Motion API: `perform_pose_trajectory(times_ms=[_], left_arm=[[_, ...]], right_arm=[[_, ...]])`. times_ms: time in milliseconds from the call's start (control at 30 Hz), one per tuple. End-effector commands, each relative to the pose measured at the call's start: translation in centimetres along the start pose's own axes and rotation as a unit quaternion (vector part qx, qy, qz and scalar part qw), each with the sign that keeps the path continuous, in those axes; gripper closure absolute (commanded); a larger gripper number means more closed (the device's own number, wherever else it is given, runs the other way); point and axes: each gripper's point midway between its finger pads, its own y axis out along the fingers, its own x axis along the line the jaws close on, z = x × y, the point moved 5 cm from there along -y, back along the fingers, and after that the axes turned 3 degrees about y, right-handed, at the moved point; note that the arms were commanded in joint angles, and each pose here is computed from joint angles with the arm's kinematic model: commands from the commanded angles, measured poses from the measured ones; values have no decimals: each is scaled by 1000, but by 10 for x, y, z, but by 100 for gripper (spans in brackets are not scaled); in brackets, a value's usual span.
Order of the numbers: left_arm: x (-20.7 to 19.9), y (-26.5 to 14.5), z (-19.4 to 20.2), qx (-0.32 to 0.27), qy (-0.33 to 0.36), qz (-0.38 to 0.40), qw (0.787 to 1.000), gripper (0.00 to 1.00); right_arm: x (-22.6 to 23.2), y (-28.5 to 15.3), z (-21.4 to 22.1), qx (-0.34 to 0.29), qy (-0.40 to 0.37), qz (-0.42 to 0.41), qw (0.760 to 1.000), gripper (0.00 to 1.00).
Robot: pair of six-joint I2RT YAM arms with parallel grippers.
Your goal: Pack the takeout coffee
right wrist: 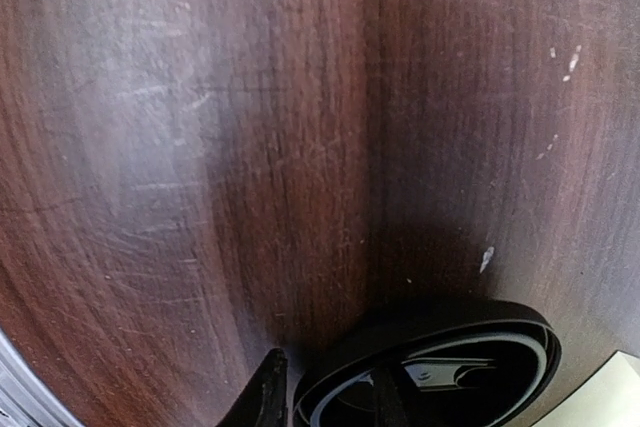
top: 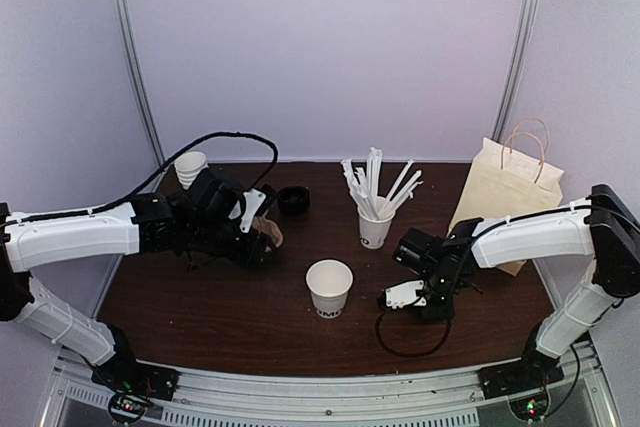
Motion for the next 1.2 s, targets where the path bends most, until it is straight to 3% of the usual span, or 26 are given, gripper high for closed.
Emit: perform_pose_trajectory(times_ms=[0, 267, 467, 667, 767, 900, 1000, 1033, 1067, 1100, 1167], left_arm=[[2, -4, -4, -19, -2, -2, 1000, 52], [2, -11, -8, -33, 13, -1, 999, 53], [0, -20, -20, -55, 30, 2, 998, 52], [-16, -33, -44, -129, 35, 44, 990, 51], [-35, -43, -61, -191, 51, 83, 977, 50], [-69, -74, -83, -312, 116, 120, 935, 46], [-91, -90, -94, -366, 163, 129, 907, 43], [-99, -94, -97, -376, 181, 136, 898, 40], [-107, -97, -99, -386, 196, 139, 891, 8], [-117, -100, -100, -397, 220, 139, 880, 3], [-131, -106, -102, -415, 258, 134, 862, 2]], right_arm=[[-4, 6, 6, 20, 19, 6, 1000, 72], [-8, -7, 4, 4, 41, -6, 999, 87], [-4, -38, 0, -37, 57, -52, 996, 92], [14, -111, -13, -150, 48, -142, 977, 92], [17, -161, -26, -234, 39, -163, 958, 92], [13, -220, -42, -311, 26, -186, 932, 91], [5, -261, -55, -369, 22, -206, 906, 91], [1, -275, -60, -389, 23, -213, 896, 91], [-2, -289, -64, -411, 25, -226, 883, 91], [-8, -304, -71, -434, 28, -239, 868, 91], [-16, -327, -76, -469, 38, -282, 836, 90]])
